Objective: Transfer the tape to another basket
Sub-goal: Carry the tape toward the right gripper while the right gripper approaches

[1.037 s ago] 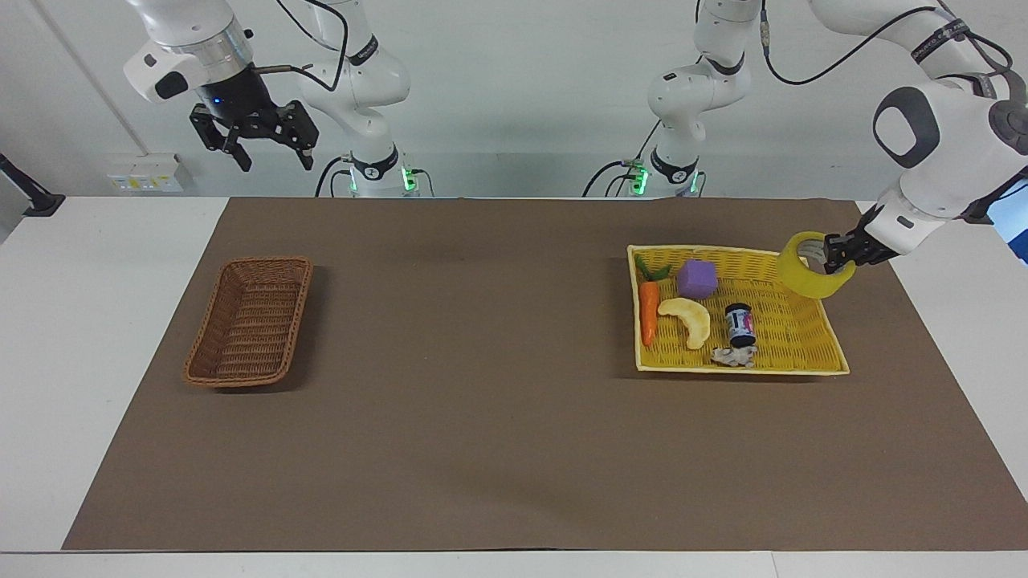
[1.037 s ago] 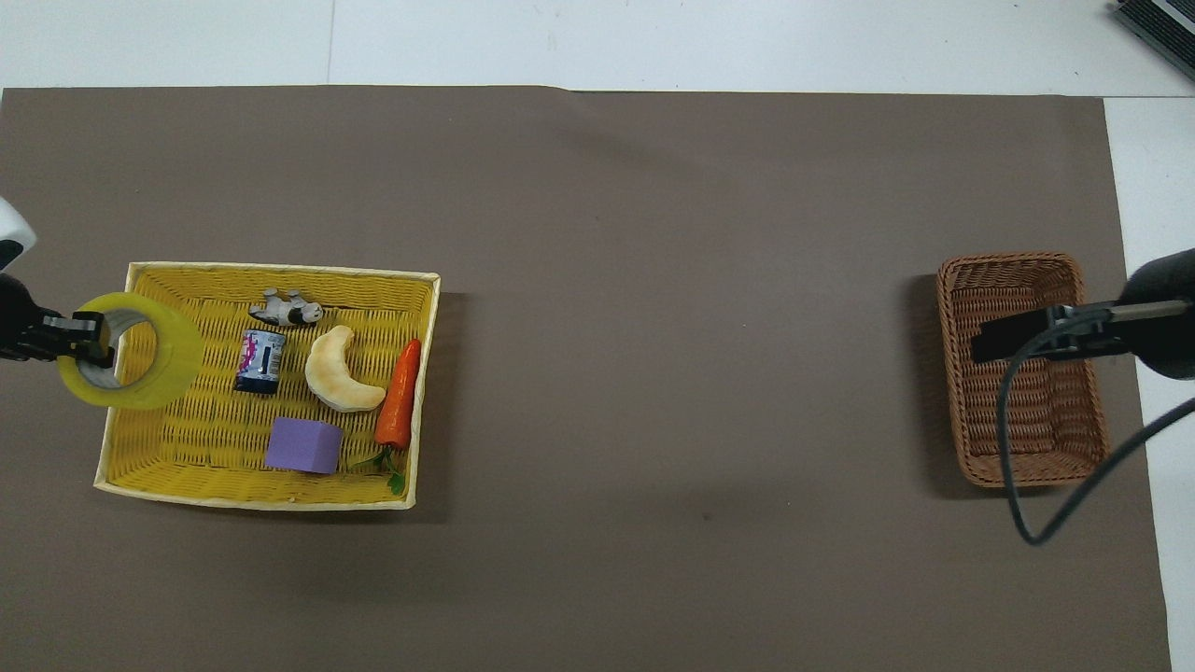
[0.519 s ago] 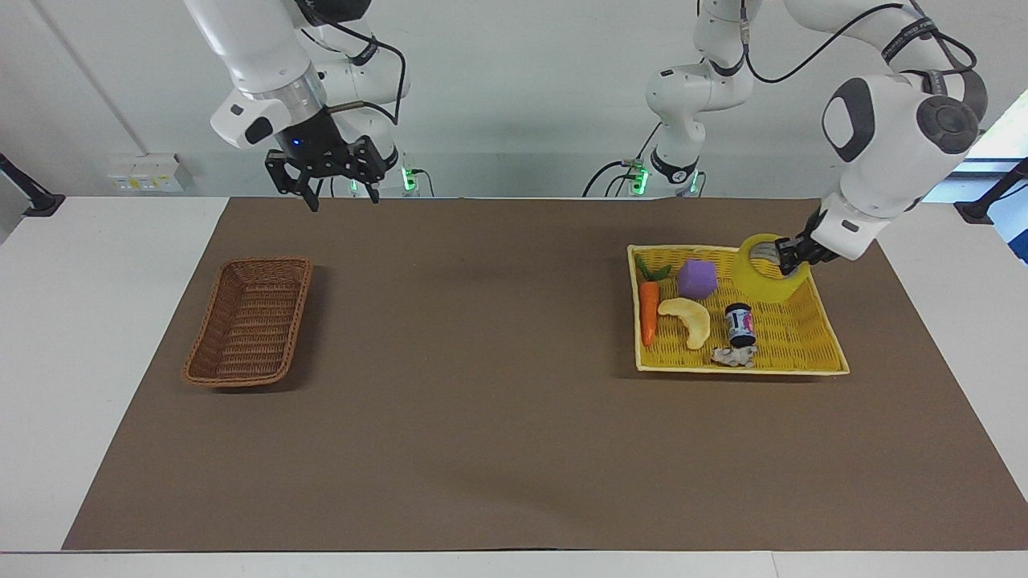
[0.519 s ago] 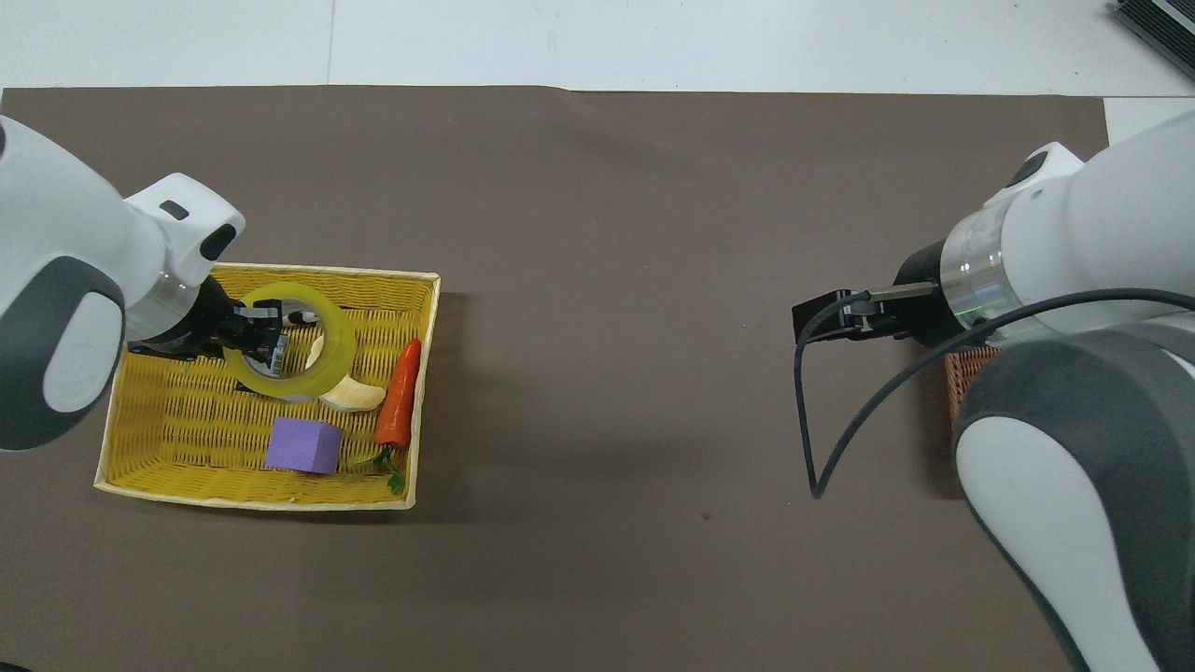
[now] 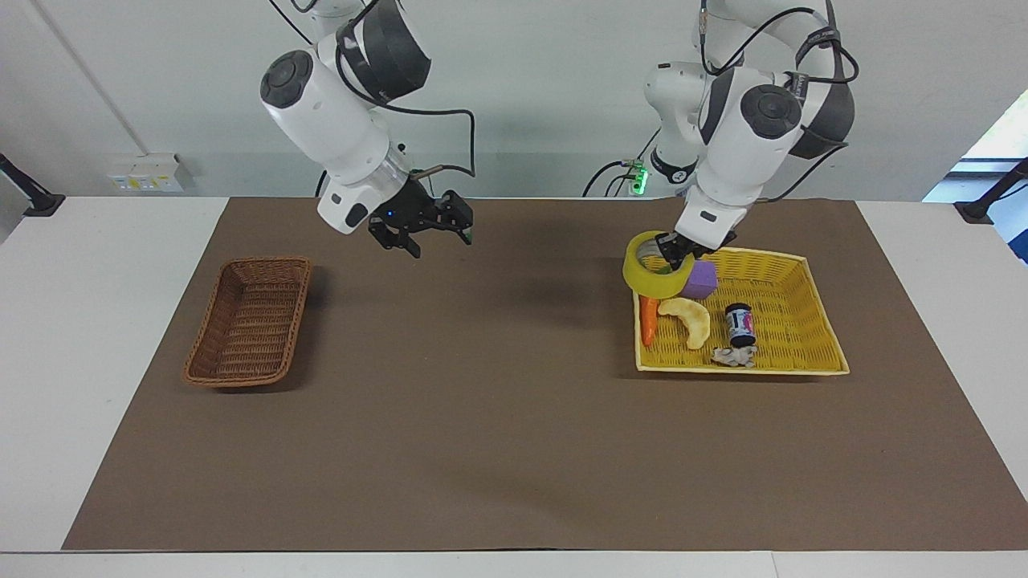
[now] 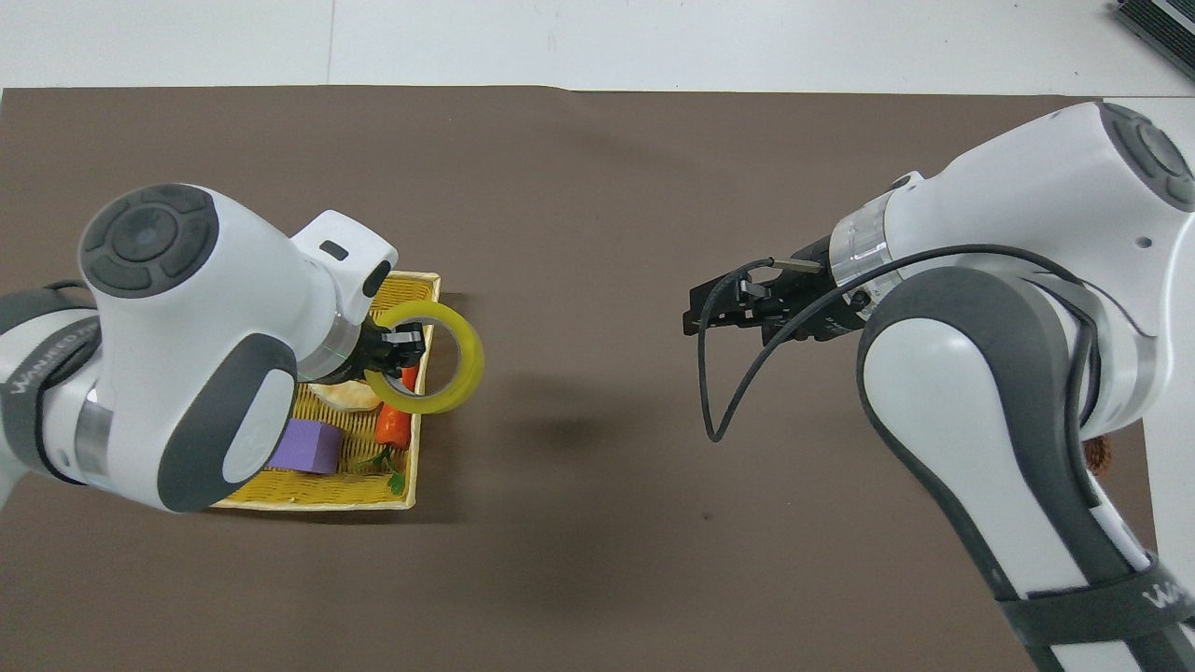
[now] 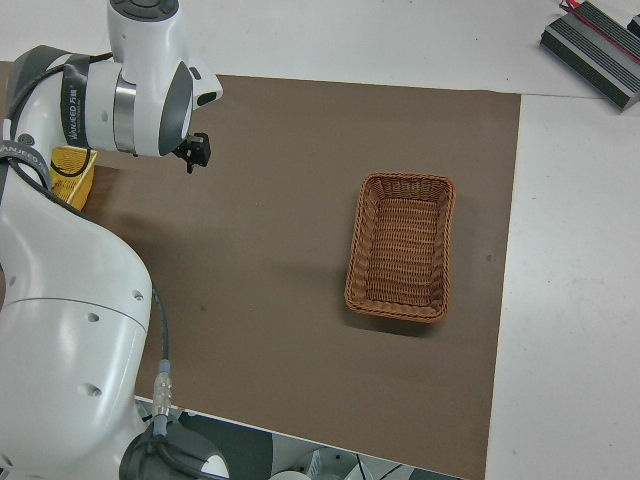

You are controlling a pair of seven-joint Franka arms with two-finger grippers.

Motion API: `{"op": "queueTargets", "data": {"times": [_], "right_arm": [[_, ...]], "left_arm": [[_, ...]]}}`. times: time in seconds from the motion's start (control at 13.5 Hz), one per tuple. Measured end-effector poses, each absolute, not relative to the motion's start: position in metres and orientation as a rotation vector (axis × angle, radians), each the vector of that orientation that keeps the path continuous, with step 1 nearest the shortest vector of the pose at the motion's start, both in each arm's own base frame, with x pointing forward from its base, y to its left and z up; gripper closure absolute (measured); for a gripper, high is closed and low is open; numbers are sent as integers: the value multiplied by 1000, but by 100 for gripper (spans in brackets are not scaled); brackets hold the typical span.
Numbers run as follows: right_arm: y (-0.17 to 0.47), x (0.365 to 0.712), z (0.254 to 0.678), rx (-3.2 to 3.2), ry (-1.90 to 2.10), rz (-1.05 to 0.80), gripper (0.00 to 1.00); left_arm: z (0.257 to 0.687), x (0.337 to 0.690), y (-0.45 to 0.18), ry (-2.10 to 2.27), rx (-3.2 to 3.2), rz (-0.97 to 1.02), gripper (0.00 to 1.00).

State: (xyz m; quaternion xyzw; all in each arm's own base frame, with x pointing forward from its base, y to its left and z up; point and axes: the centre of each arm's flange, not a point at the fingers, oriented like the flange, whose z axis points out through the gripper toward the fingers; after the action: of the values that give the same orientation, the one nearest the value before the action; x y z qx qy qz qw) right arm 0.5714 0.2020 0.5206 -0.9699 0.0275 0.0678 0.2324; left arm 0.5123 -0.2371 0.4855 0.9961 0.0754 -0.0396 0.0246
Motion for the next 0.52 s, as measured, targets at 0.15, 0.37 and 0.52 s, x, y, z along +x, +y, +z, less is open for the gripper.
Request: {"op": "queueTargets", "data": {"times": [0.15, 0.37, 0.52], "right_arm": [[234, 568, 516, -2642, 120, 174, 0], [265, 559, 500, -2651, 136, 189, 0], [260, 559, 489, -2658, 151, 213, 0]], "left_arm": [[470, 498, -284, 263, 3062, -90, 78], [440, 477, -347, 272, 3043, -73, 78], [437, 465, -368, 276, 3021, -81, 78]]}}
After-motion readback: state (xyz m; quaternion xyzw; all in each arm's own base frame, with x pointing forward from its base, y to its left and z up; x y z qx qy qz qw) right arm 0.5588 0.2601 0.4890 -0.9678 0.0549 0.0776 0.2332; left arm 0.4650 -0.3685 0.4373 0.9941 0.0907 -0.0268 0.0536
